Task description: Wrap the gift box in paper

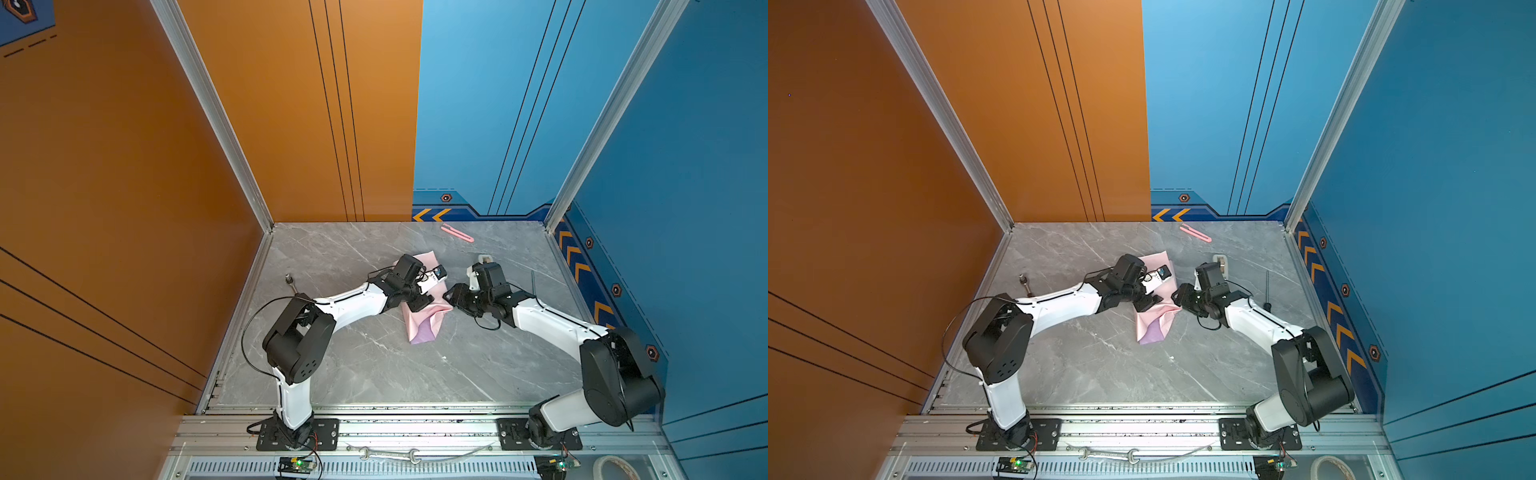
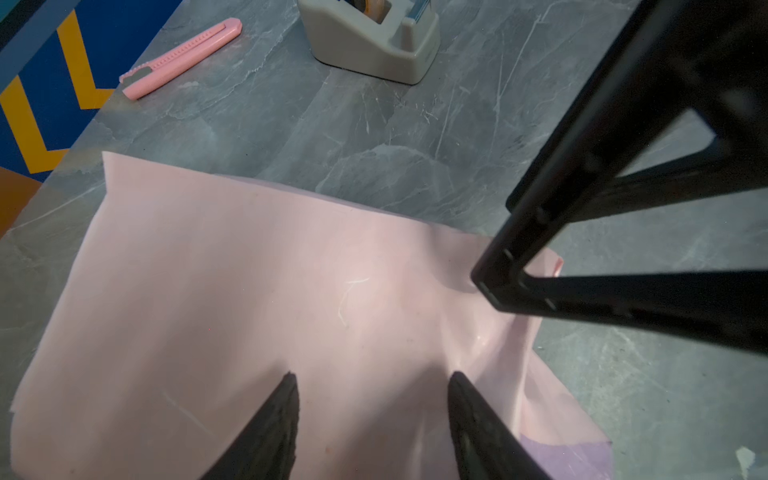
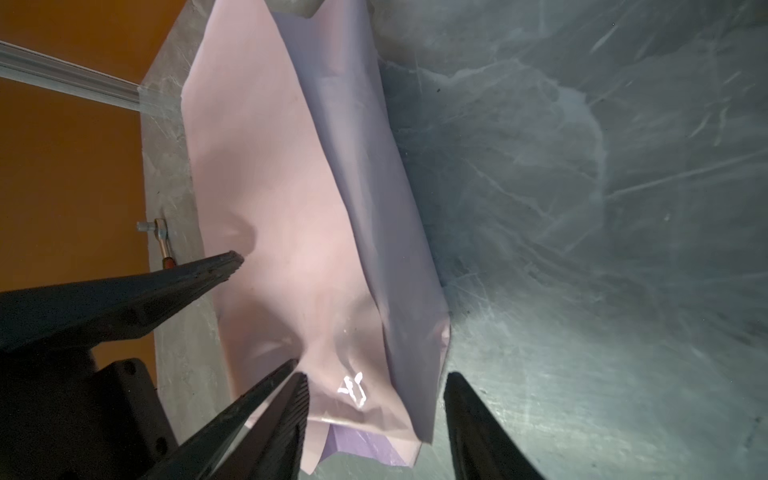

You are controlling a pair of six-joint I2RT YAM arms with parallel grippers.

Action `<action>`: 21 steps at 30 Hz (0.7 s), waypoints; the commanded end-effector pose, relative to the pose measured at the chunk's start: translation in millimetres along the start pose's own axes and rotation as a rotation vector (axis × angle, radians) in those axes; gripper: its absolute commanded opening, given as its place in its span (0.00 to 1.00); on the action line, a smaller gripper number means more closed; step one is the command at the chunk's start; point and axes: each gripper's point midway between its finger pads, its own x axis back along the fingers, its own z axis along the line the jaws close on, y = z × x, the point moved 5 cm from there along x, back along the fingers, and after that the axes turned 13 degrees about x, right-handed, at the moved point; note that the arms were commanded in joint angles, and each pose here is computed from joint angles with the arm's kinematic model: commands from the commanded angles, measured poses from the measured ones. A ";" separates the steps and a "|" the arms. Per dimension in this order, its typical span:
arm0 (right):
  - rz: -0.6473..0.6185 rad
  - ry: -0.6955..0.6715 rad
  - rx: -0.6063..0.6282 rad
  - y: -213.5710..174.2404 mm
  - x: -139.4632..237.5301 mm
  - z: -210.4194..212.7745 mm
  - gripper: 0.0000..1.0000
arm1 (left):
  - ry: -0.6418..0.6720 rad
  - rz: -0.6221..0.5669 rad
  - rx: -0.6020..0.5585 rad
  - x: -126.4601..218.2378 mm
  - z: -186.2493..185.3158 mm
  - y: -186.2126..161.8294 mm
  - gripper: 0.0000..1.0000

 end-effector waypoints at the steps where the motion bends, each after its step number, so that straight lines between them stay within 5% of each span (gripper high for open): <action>1: 0.080 -0.110 0.037 -10.2 -4.1 -13.7 0.52 | -0.058 -0.068 0.048 18.6 -2.5 16.7 0.64; 5: 0.095 -0.132 0.043 -12.9 -7.3 -18.8 0.49 | -0.131 -0.105 0.066 25.6 -6.5 28.1 0.67; 21: 0.081 -0.128 0.061 -8.7 -10.7 -17.7 0.51 | -0.158 0.106 0.020 -9.3 -10.5 -9.9 0.68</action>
